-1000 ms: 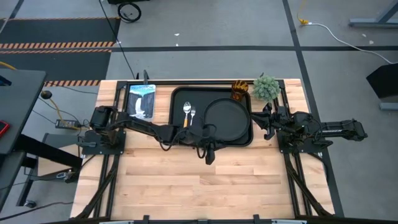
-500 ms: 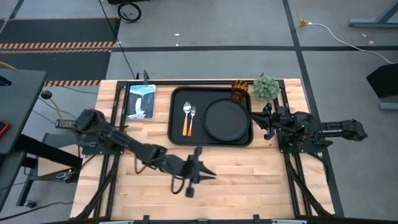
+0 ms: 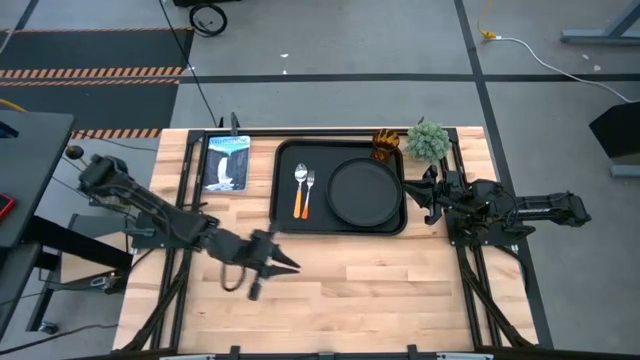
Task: Pick and place plate/cup/fork/spoon on tray
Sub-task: Return to Home Position
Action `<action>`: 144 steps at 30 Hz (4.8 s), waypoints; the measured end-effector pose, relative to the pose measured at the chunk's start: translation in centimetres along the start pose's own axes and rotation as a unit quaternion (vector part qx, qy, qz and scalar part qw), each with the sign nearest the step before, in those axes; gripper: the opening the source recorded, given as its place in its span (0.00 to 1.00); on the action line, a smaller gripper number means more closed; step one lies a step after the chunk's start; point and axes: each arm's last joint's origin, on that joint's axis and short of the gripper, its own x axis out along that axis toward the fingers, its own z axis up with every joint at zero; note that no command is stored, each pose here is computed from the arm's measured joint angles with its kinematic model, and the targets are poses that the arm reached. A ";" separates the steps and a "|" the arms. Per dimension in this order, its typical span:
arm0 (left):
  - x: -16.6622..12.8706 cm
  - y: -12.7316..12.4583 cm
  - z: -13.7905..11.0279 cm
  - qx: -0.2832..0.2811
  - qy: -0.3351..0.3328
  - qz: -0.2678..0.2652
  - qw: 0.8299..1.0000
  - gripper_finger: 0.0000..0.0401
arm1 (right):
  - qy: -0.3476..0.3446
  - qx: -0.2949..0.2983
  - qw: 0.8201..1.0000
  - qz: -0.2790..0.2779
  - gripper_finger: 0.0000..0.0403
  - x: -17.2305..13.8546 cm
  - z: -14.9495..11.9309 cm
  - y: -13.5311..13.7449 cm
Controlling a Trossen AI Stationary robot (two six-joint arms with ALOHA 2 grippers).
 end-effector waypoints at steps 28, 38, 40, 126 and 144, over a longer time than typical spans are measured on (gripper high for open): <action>-14.4 5.0 -11.6 0.043 -0.208 -0.261 0.942 0.13 | 0.000 0.000 1.000 0.000 0.17 0.0 0.0 0.0; -14.5 5.8 -13.6 0.043 -0.115 -0.197 0.973 0.13 | 0.000 0.000 1.000 0.000 0.17 0.0 0.0 0.0; -14.5 6.0 -14.2 0.041 -0.088 -0.177 0.979 0.13 | 0.000 0.000 1.000 0.000 0.17 0.0 0.0 0.0; -14.9 7.6 -13.3 -0.029 -0.142 -0.079 0.986 0.13 | 0.000 -0.018 1.000 0.000 0.17 0.0 0.0 0.0; -14.9 7.6 -13.3 -0.029 -0.142 -0.079 0.986 0.13 | 0.080 -0.196 0.977 -0.008 0.17 -0.1 -1.5 -0.5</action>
